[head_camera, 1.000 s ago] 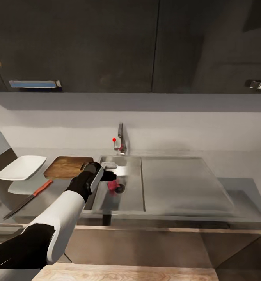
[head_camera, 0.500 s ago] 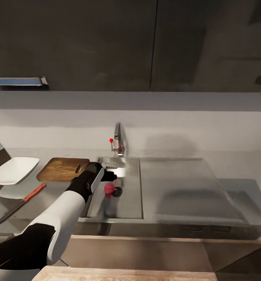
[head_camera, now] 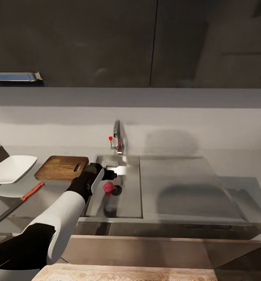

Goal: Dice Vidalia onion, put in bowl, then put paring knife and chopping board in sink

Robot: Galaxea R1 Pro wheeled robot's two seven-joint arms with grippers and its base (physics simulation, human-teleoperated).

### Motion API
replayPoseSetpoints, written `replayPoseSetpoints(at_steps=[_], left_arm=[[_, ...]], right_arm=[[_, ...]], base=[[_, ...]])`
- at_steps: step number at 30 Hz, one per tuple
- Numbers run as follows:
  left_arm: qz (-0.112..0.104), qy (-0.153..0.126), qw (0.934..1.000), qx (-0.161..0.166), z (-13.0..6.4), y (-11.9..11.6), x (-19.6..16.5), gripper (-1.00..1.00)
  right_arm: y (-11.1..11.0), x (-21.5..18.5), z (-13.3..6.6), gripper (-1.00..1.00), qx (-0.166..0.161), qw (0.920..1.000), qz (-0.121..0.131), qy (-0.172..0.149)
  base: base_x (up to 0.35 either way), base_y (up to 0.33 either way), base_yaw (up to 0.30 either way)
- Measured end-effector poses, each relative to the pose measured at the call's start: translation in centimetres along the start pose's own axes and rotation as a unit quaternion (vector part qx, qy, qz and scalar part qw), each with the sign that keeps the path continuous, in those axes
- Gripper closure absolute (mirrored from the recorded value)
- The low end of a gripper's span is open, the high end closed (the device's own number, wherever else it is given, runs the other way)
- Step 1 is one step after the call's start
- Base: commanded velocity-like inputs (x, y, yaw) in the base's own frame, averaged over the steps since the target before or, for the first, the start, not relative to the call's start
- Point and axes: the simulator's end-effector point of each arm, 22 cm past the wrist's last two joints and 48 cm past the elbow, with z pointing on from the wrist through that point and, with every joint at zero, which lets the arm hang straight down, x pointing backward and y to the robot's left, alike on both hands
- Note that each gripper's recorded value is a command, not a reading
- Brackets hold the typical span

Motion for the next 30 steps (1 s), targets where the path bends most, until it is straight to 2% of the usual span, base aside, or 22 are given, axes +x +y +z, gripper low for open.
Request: replayPoseSetpoints(at_steps=[30], left_arm=[[-0.002, 0.039, 0.9992, 0.003, 3.0, 0.1, 3.6, -1.00]], right_arm=[[0.0, 1.9, -0.3, -1.00, 0.000, 0.9997, -0.004, 0.024]], base=[[0.037, 0.000, 0.000]])
